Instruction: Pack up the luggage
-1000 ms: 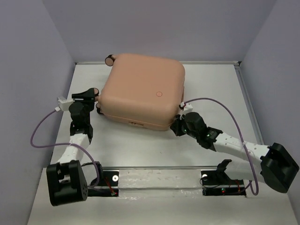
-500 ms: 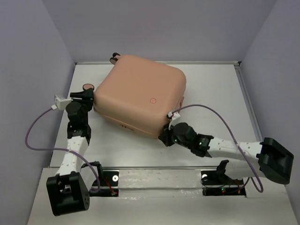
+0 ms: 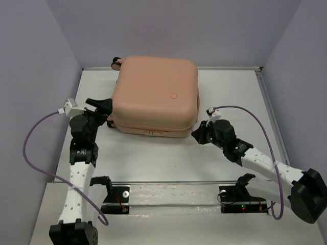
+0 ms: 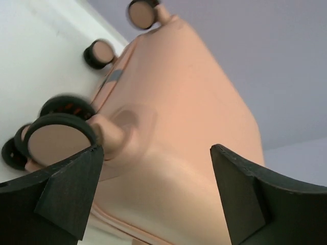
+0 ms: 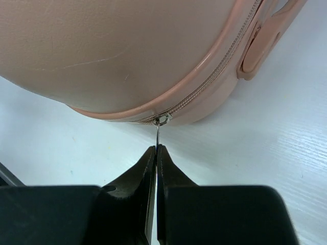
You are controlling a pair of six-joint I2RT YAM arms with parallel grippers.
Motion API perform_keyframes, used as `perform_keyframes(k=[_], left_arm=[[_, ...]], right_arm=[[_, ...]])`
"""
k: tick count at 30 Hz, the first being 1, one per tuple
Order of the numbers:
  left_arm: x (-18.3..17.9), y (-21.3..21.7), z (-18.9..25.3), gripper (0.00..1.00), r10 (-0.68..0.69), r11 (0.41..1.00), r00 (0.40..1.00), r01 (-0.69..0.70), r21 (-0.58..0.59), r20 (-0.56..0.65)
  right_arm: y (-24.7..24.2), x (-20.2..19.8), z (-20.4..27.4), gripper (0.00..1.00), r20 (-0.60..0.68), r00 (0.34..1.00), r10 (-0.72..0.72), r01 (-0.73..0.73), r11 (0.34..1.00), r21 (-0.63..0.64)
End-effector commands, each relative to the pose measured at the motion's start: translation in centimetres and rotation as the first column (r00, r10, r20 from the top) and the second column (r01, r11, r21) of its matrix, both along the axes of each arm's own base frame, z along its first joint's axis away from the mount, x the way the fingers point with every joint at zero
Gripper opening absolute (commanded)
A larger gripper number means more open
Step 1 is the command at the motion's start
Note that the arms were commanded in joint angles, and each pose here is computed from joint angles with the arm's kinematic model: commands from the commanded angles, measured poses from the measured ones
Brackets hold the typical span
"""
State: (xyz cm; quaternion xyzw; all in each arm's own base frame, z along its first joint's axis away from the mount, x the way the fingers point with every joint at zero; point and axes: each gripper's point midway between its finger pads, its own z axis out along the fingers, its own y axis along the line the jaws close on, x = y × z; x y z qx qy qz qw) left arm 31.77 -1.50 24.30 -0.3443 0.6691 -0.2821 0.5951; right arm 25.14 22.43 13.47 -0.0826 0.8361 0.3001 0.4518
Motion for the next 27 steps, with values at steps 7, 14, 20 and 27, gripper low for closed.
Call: perform_keyframes(k=[7,14,20,27], left_arm=[[-4.6,-8.1,3.4,0.37,-0.318,0.917,0.947,0.296,0.267,0.044],[-9.6,-21.5,-6.3,0.35,-0.618,0.745,0.773,0.634,0.205,-0.144],[-9.8,-26.3,-8.1,0.35,-0.704,0.659,0.690,0.723,0.205,-0.171],[-9.1,-27.0,-7.9,0.35,-0.704,0.651,0.689,0.722,0.233,-0.169]], right_arm=[[1.6,-0.1,3.1,0.07,0.100,0.993,0.068,-0.082,0.987,0.140],[1.5,0.1,1.7,0.07,0.069,0.996,0.050,-0.058,0.990,0.129],[2.0,2.4,2.4,0.21,0.139,0.990,0.021,-0.037,0.993,0.115],[1.7,4.3,2.3,0.32,0.211,0.977,-0.025,0.008,0.997,0.083]])
